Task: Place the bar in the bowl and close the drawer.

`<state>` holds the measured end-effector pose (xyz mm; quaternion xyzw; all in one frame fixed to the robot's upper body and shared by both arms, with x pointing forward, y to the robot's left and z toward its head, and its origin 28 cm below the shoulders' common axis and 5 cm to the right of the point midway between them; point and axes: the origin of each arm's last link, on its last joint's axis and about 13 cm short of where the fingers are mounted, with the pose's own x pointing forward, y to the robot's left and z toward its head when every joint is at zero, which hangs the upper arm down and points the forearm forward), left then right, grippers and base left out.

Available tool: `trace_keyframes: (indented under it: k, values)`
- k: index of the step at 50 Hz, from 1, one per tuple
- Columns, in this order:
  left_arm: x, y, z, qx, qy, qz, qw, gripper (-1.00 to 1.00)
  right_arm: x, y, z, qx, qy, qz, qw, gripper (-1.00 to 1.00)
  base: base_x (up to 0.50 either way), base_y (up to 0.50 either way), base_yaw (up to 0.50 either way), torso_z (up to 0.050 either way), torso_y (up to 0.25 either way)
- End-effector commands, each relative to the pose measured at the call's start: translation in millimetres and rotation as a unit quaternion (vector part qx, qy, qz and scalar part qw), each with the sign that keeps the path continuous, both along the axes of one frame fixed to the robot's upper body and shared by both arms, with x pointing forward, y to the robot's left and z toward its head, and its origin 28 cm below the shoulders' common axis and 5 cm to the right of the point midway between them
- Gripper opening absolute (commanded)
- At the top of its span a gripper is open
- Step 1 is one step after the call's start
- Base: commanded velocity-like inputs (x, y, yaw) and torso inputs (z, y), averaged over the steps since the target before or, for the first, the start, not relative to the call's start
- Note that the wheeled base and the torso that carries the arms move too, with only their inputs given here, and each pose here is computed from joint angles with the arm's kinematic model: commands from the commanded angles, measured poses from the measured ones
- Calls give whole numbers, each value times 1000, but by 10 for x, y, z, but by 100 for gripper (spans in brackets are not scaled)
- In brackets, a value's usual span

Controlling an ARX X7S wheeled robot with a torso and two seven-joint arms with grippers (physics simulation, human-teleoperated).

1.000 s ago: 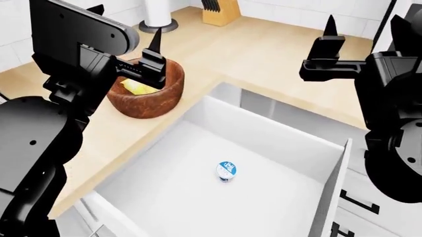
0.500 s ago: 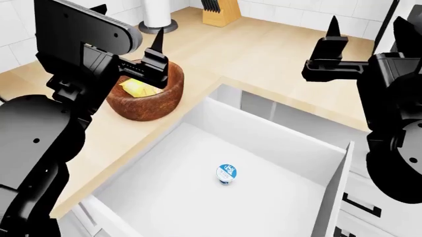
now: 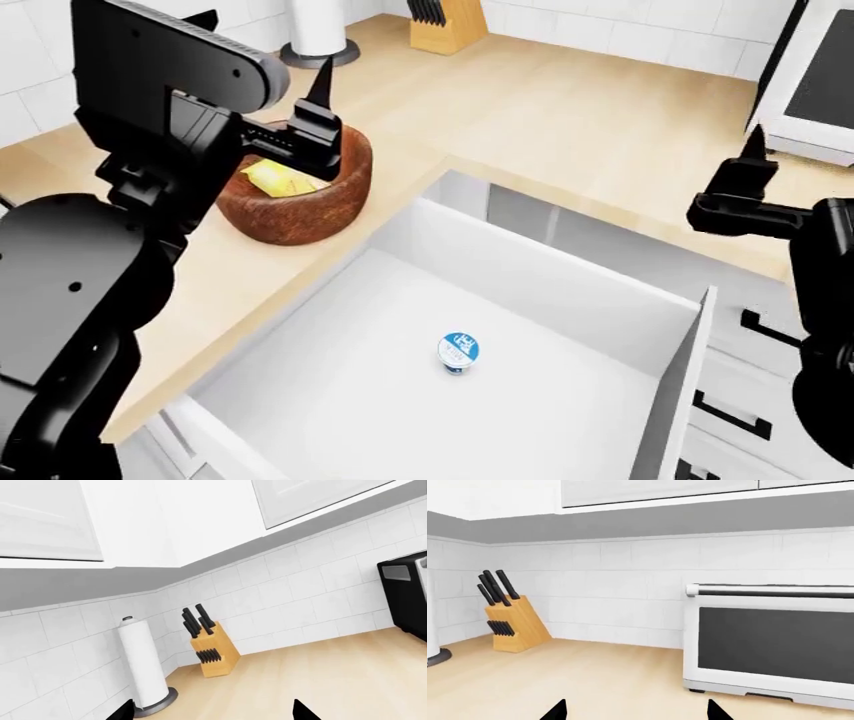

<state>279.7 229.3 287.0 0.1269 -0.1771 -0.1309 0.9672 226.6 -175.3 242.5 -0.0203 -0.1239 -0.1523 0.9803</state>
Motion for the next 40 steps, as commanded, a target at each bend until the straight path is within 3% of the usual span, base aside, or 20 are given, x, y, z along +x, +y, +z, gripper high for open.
trace_keyframes:
  k: [1, 23, 40]
  values:
    - [-33, 6, 9, 0, 0, -1, 1000, 100, -211, -242, -328, -13, 60, -48, 997, 100, 0, 0, 0, 0, 0]
    - [-31, 7, 12, 3, 0, 1, 1000, 100, -679, -579, -767, -34, 112, -135, 984, 100, 0, 0, 0, 0, 0]
    - [15, -21, -11, 7, 0, 1, 1000, 100, -769, -606, -1213, -62, 205, -48, 976, 100, 0, 0, 0, 0, 0]
